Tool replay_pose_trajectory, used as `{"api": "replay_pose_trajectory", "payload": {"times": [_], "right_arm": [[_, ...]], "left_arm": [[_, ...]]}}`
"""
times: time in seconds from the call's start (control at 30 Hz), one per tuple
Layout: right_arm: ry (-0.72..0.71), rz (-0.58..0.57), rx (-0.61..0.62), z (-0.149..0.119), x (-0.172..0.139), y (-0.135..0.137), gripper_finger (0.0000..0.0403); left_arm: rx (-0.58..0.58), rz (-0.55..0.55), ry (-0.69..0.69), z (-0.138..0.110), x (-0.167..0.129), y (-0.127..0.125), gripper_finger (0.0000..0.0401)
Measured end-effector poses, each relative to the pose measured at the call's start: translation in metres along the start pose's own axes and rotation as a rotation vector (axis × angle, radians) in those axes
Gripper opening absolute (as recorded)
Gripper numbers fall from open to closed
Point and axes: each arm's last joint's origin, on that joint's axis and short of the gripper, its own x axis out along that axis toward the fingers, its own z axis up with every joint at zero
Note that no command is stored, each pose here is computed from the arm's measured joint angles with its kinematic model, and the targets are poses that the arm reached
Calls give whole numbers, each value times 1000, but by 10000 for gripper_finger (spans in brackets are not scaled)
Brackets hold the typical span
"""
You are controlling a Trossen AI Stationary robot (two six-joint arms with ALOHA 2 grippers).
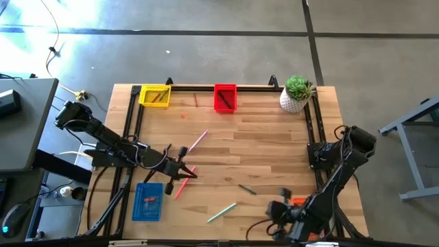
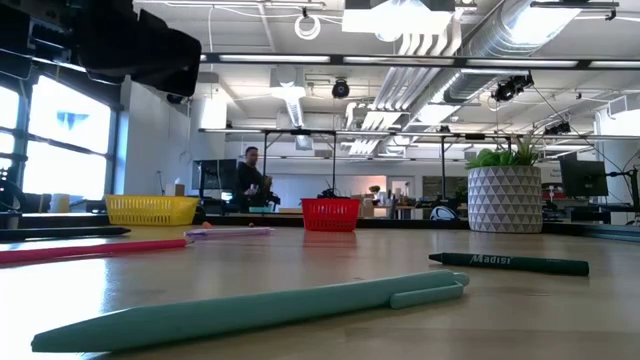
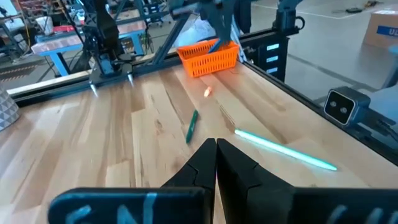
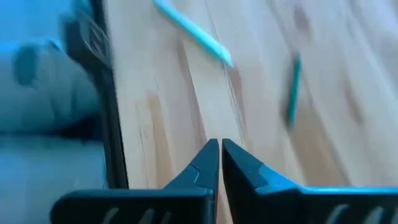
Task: Sort crayons/erasers/pens/pencils in bins
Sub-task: Put the green crayon into the red bin
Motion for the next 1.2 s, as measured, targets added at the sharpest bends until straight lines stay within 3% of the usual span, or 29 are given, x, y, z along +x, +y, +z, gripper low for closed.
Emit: {"api": "replay_pose_trajectory", "payload": {"times": [0.17, 0.5, 0.77, 1.0, 1.2], "right_arm": [[-145, 58, -175, 26, 15, 6, 3], [-208, 219, -440, 71, 82, 4, 0], [-258, 387, -538, 105, 136, -19, 0], [-419, 357, -620, 123, 150, -27, 0], [-519, 322, -633, 123, 173, -26, 0]], "left_arm": [[-9, -1, 8, -1, 0, 0, 3], [-33, 1, 16, -2, 0, 0, 3], [-42, 60, 72, -7, 0, 1, 3], [-52, 89, 90, -8, -1, 2, 3], [-55, 102, 97, -9, -1, 2, 3]]}}
